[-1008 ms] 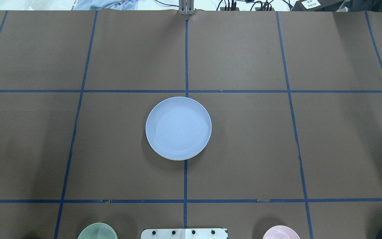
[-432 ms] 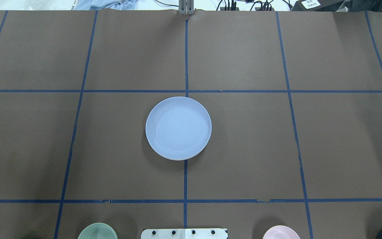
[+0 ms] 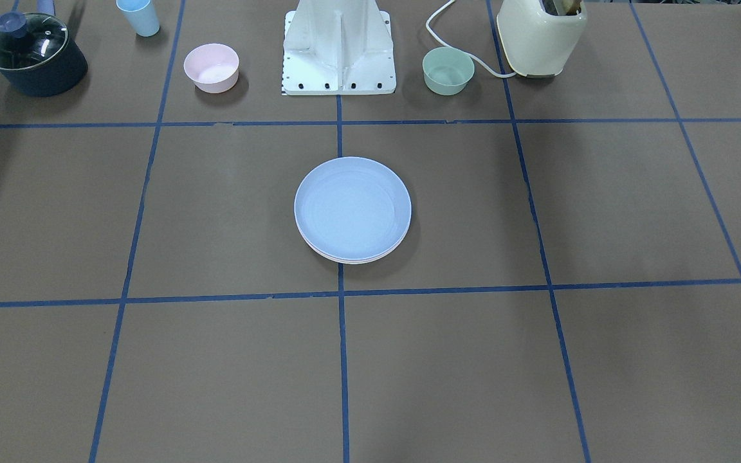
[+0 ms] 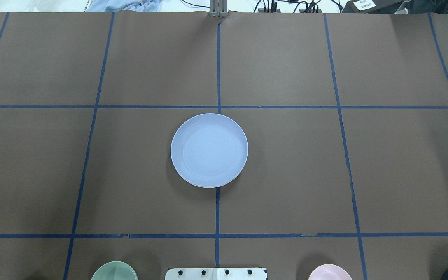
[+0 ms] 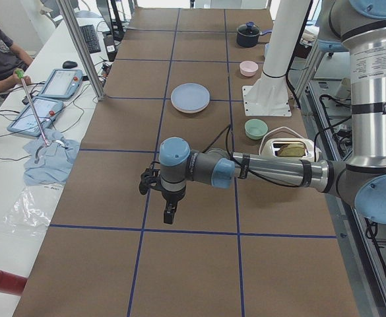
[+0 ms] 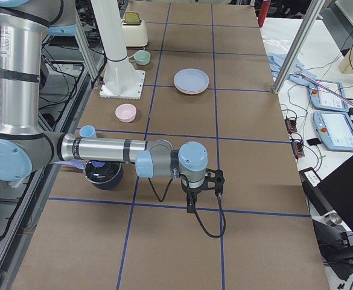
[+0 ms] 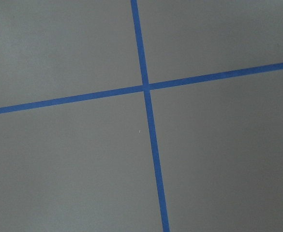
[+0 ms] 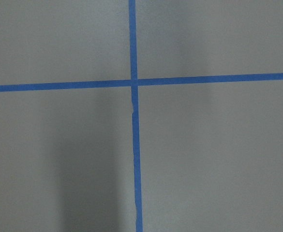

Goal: Stack three plates with pink and blue

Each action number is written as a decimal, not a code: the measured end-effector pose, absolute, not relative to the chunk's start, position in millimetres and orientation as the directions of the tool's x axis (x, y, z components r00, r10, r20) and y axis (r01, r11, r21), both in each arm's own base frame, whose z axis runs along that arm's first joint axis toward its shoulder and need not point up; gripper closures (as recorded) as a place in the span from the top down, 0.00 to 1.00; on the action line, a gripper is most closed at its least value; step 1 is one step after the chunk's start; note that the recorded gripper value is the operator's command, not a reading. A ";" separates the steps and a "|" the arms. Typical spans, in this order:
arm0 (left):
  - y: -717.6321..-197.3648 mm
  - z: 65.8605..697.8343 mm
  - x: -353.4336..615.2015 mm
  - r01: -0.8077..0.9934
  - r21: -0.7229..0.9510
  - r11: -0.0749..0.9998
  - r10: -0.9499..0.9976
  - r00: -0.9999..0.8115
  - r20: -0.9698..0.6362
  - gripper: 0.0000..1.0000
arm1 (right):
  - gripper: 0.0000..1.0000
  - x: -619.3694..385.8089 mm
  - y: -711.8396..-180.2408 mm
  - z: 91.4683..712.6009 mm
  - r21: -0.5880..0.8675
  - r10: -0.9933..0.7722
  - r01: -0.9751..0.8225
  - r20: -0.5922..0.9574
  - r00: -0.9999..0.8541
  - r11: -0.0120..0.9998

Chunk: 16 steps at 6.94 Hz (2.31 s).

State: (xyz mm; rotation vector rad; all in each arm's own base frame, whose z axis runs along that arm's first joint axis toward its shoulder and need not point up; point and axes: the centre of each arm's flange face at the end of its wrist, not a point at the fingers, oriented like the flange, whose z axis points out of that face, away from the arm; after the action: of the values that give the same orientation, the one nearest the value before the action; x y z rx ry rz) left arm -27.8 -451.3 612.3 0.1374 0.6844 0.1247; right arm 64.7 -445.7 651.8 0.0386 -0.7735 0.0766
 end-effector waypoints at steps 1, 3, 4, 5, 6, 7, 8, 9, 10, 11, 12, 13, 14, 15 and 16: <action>-450.6 623.5 -43.9 -0.097 0.177 0.979 0.186 0.769 -0.611 1.00 | 1.00 67.7 -442.8 652.5 0.005 0.061 -0.090 0.700 0.711 0.996; -446.9 639.0 -63.0 -0.116 0.177 0.977 0.201 0.768 -0.608 1.00 | 1.00 70.9 -439.3 652.6 0.006 0.064 -0.095 0.697 0.714 0.995; -446.1 641.7 -65.6 -0.117 0.176 0.977 0.201 0.768 -0.608 1.00 | 1.00 72.6 -437.8 650.8 0.009 0.065 -0.099 0.696 0.715 0.995; -445.7 642.7 -66.3 -0.117 0.175 0.978 0.201 0.767 -0.609 1.00 | 1.00 72.1 -432.8 643.3 -0.002 0.071 -0.098 0.698 0.713 0.995; -445.1 643.2 -66.4 -0.118 0.174 0.978 0.201 0.767 -0.609 1.00 | 1.00 70.2 -423.7 627.1 -0.030 0.089 -0.095 0.697 0.711 0.995; -444.7 643.7 -66.6 -0.117 0.175 0.978 0.201 0.767 -0.609 1.00 | 1.00 69.3 -412.7 611.1 -0.048 0.095 -0.085 0.694 0.713 0.995; -444.1 644.6 -66.7 -0.117 0.174 0.978 0.201 0.767 -0.609 1.00 | 1.00 69.8 -403.7 607.0 -0.036 0.064 -0.055 0.691 0.720 0.998; -442.9 645.7 -66.7 -0.117 0.173 0.978 0.200 0.767 -0.610 1.00 | 1.00 70.9 -399.6 609.2 -0.012 0.021 -0.017 0.688 0.725 1.000; -441.7 646.5 -66.6 -0.117 0.172 0.978 0.199 0.767 -0.610 1.00 | 1.00 71.5 -397.7 612.0 -0.002 0.001 0.000 0.688 0.726 1.000; -441.1 647.1 -66.6 -0.117 0.172 0.978 0.199 0.767 -0.610 1.00 | 1.00 71.4 -396.8 613.5 0.001 -0.005 0.006 0.691 0.723 1.000; -440.4 647.8 -66.6 -0.117 0.170 0.978 0.198 0.766 -0.611 1.00 | 1.00 71.2 -396.3 614.4 0.000 -0.006 0.008 0.694 0.720 1.000; -439.5 649.0 -66.6 -0.117 0.168 0.979 0.197 0.766 -0.612 1.00 | 1.00 71.5 -396.0 614.6 0.000 -0.005 0.007 0.696 0.718 1.000; -438.9 650.4 -66.6 -0.117 0.165 0.979 0.195 0.766 -0.613 1.00 | 1.00 71.8 -395.8 614.8 0.000 -0.004 0.007 0.697 0.717 1.000; -438.5 651.7 -66.6 -0.117 0.162 0.980 0.193 0.766 -0.613 1.00 | 1.00 71.9 -395.7 614.8 -0.001 -0.004 0.006 0.697 0.717 1.000; -438.4 652.2 -66.5 -0.117 0.161 0.980 0.192 0.766 -0.614 1.00 | 1.00 71.9 -395.8 614.7 -0.001 -0.003 0.005 0.697 0.717 1.000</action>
State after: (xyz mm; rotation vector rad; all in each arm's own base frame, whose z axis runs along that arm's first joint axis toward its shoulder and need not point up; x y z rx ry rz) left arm -66.5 -438.4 652.2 0.1154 0.6783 0.1678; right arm 71.9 -395.8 614.7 -0.0029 -0.7716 -0.0046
